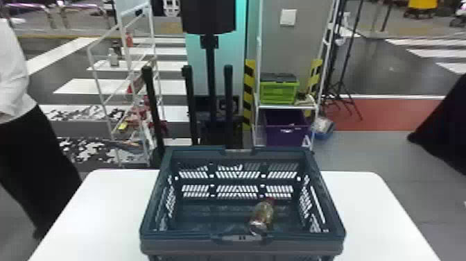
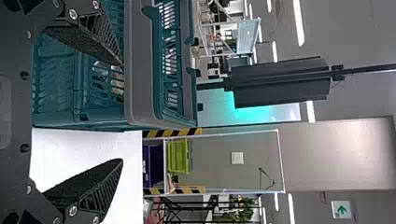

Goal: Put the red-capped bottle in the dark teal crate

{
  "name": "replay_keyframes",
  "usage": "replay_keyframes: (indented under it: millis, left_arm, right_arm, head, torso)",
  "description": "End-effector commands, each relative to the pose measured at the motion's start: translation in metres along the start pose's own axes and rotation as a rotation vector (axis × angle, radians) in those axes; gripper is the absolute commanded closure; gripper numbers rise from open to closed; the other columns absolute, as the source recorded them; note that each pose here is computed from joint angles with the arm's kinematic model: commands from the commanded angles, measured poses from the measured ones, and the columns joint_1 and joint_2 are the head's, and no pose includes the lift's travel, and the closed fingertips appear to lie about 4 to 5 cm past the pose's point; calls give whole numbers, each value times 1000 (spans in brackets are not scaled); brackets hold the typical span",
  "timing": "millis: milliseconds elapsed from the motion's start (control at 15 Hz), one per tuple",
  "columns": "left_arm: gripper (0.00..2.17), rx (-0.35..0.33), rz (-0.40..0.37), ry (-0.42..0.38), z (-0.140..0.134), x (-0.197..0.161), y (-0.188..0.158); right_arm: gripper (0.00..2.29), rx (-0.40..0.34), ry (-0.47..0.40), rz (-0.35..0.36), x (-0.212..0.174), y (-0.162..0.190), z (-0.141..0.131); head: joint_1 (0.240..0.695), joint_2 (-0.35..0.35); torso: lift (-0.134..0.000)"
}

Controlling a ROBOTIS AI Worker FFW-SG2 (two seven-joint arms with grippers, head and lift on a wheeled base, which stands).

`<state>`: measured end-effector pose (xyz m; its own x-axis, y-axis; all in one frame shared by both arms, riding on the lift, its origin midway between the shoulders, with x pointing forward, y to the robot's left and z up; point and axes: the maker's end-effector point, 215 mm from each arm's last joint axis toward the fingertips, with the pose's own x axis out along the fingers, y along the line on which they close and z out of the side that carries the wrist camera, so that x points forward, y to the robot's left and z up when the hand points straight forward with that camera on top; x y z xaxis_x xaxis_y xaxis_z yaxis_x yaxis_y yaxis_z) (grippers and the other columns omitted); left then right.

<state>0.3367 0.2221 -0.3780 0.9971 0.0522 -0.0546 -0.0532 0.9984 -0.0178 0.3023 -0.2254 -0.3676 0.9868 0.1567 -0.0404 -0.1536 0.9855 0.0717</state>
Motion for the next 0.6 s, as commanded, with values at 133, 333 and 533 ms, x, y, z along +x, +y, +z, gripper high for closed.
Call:
replay_keyframes:
  millis: [133, 333, 533]
  left_arm:
    - [60, -2, -4, -10, 1, -5, 0]
    - [60, -1, -7, -3, -2, -6, -1]
    - [63, 1, -4, 3, -5, -8, 0]
  right_arm:
    - [151, 3, 2, 7, 1, 5, -2]
    - [151, 4, 2, 6, 1, 5, -2]
    - [151, 3, 0, 9, 1, 6, -1]
  head:
    - [499, 0]
    - [499, 0]
    - [499, 0]
  torso:
    - [0]
    - [0]
    - [0]
